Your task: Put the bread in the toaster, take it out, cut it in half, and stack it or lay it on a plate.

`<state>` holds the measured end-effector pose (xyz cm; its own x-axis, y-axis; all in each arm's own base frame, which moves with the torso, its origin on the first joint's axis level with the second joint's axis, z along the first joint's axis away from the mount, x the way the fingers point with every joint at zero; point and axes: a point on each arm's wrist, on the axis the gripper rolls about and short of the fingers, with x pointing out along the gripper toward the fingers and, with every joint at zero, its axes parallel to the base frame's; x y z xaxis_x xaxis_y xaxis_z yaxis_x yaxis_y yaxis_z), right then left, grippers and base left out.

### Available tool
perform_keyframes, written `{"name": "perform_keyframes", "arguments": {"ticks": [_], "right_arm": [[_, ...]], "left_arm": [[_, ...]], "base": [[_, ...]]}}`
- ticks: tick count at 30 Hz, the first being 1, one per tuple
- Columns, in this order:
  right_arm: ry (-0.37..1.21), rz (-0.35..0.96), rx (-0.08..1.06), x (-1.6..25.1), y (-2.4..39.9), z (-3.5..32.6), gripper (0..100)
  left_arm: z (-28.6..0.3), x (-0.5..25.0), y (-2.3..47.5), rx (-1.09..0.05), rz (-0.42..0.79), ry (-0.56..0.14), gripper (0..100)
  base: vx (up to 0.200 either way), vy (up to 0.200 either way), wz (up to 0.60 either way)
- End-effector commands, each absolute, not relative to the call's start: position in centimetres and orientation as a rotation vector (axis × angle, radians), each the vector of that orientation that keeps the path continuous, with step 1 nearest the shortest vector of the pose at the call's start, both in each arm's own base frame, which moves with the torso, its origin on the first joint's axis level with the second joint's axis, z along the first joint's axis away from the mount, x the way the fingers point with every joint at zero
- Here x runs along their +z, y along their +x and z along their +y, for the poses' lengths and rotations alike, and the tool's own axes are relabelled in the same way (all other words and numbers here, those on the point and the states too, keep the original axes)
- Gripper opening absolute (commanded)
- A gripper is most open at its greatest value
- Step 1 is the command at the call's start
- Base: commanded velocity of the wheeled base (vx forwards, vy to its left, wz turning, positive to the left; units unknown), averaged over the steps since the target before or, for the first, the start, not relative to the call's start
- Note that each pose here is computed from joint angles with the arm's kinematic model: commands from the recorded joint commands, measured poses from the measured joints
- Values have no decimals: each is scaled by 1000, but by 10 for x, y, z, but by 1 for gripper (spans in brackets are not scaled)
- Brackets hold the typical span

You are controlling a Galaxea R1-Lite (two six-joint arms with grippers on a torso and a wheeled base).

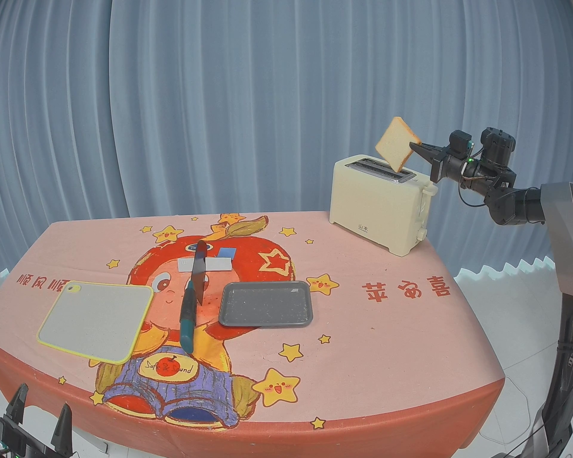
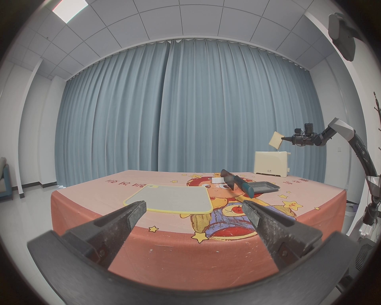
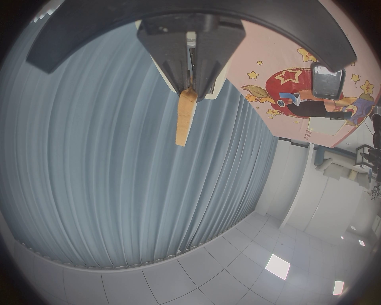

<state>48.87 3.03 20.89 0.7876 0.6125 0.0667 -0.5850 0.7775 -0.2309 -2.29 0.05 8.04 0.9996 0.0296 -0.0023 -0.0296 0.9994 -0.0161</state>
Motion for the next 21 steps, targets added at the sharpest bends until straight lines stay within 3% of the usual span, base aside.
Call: {"name": "perform_keyframes", "arguments": {"ticks": [1,21], "right_arm": [[-198,-127,656,196,494,33,0],[-190,-95,658,180,502,33,0]], "left_arm": [[0,75,-23,31,3,-17,100],[0,75,-23,31,3,-17,100]], "base": [[0,0,0],[0,0,0]]}}
